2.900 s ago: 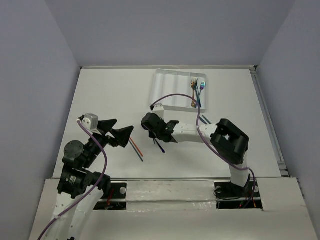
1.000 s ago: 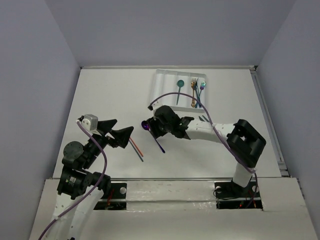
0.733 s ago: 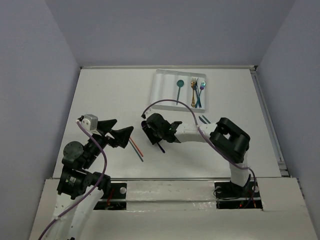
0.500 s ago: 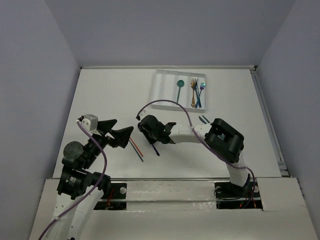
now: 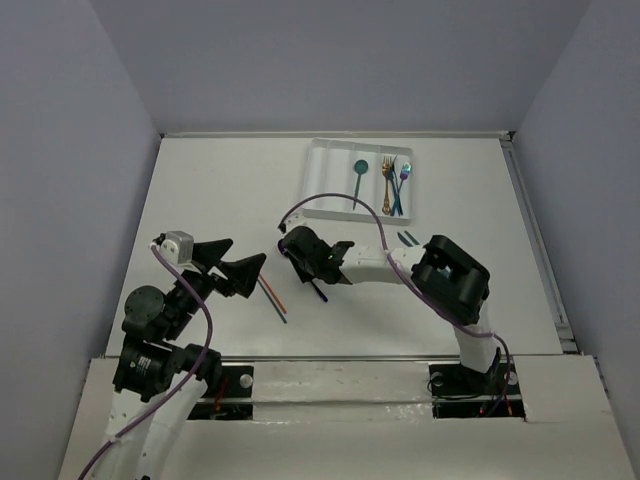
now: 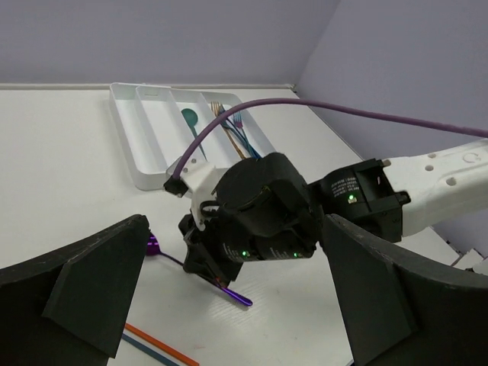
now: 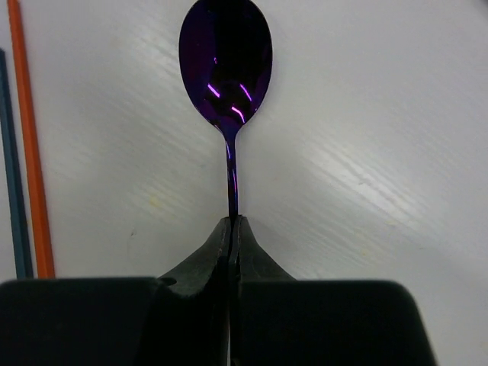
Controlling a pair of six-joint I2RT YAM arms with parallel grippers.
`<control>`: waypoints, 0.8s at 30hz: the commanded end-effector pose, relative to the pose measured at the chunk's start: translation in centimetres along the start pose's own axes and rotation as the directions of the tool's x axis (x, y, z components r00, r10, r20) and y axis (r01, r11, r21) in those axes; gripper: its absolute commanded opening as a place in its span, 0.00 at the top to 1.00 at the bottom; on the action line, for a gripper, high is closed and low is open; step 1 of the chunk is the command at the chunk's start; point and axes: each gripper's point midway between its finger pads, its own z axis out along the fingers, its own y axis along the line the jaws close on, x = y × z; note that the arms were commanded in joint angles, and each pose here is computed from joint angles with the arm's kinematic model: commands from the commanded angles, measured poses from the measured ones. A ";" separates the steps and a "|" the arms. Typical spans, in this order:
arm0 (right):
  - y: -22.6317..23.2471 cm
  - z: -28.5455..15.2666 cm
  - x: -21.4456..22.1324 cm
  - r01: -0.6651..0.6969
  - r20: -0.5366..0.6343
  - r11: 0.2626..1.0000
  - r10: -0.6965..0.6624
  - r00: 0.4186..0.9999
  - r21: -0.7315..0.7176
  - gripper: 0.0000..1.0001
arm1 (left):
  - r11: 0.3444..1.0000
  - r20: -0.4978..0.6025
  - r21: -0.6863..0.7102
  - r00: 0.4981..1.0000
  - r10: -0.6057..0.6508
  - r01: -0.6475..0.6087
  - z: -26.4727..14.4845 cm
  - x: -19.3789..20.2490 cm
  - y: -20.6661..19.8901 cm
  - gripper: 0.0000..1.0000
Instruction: Sort the eating utensils into containers
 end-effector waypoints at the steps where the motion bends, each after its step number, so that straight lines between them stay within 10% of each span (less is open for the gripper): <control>1: -5.1 -4.7 -11.1 -0.179 0.279 0.983 0.160 0.947 0.045 1.00 | 1.000 0.045 0.016 0.999 0.018 -0.019 0.1 -0.9 -0.3 0.01; 10: -18.2 -6.5 -17.6 -0.482 0.471 0.876 0.421 0.775 0.012 1.00 | 1.000 0.044 0.011 0.999 0.017 -0.018 0.1 -0.9 -0.2 0.01; 24: -30.6 0.5 -18.2 -0.646 0.466 0.755 0.536 0.704 0.107 1.00 | 1.000 0.033 0.013 0.999 0.016 -0.017 0.3 -0.7 -0.2 0.01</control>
